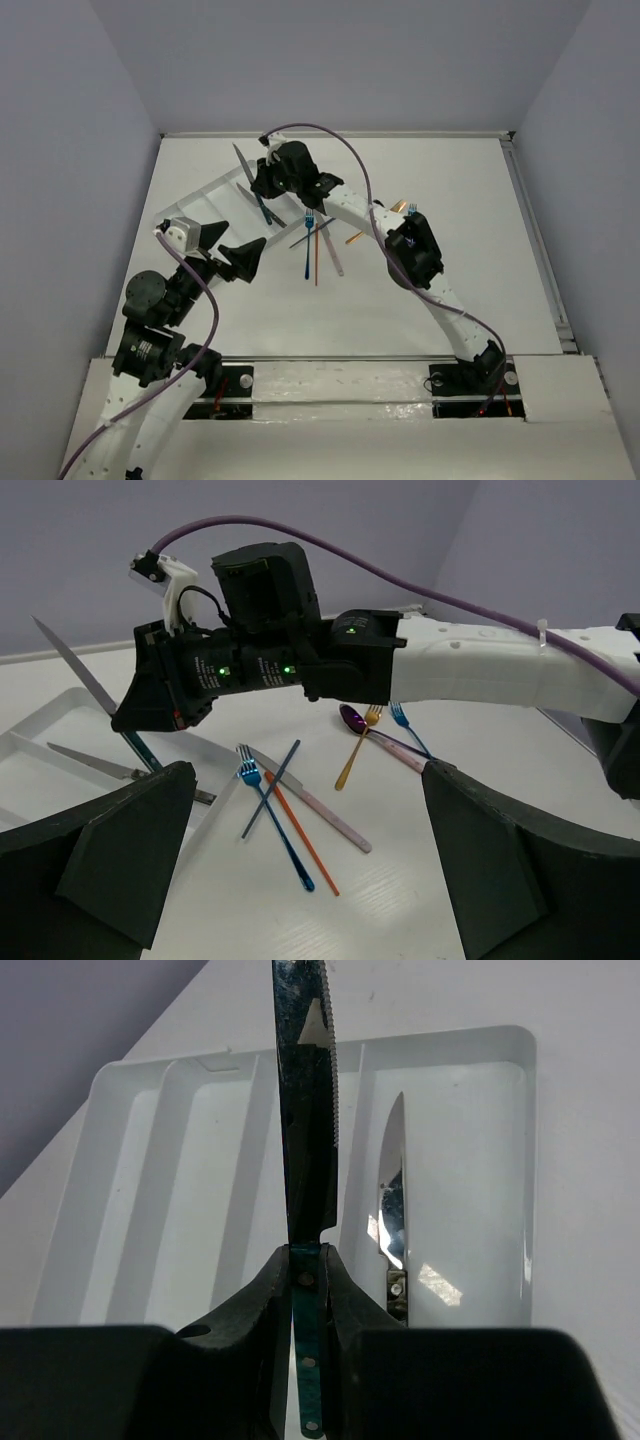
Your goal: Sort the eating utensils into containers
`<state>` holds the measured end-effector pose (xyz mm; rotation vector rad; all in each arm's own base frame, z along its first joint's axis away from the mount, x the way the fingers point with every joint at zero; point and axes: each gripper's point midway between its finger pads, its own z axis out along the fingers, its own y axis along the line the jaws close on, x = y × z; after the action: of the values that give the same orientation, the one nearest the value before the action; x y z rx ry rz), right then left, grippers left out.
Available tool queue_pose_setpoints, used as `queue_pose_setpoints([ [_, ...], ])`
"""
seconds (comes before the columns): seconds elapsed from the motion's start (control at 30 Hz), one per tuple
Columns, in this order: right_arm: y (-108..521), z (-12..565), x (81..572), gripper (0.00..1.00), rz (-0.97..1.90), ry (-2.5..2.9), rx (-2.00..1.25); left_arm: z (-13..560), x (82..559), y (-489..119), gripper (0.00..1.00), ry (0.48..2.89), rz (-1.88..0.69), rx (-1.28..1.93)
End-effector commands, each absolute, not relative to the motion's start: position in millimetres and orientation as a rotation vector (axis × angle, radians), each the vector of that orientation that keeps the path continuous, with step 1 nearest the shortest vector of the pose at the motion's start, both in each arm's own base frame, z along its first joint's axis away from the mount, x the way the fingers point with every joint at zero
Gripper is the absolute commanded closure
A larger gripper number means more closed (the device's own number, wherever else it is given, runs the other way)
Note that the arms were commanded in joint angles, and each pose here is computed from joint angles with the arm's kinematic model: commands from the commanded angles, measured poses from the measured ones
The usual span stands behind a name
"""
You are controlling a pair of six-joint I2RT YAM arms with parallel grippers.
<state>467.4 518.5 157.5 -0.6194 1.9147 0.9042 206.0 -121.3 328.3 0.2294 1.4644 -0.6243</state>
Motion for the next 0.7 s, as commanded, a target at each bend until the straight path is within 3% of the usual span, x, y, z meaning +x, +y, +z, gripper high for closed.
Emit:
queue_pose_setpoints([
  [0.0, 516, 172, 495, 1.0, 0.821, 1.865, -0.583, 352, 205, -123, 0.01, 1.392, -0.638, 0.245],
  [0.3, 505, 139, 493, 0.99, 0.753, 1.926, -0.601, 350, 207, -126, 0.01, 1.404, -0.642, 0.252],
  [0.5, 509, 144, 483, 0.7, 0.77, 1.924, -0.631, 349, 209, -122, 0.01, 1.405, -0.629, 0.239],
  [0.53, 509, 146, 483, 0.61, 0.77, 1.92, -0.632, 350, 209, -122, 0.01, 1.404, -0.629, 0.239],
  [0.67, 504, 159, 480, 0.54, 0.767, 1.91, -0.625, 350, 208, -122, 0.01, 1.401, -0.632, 0.239],
])
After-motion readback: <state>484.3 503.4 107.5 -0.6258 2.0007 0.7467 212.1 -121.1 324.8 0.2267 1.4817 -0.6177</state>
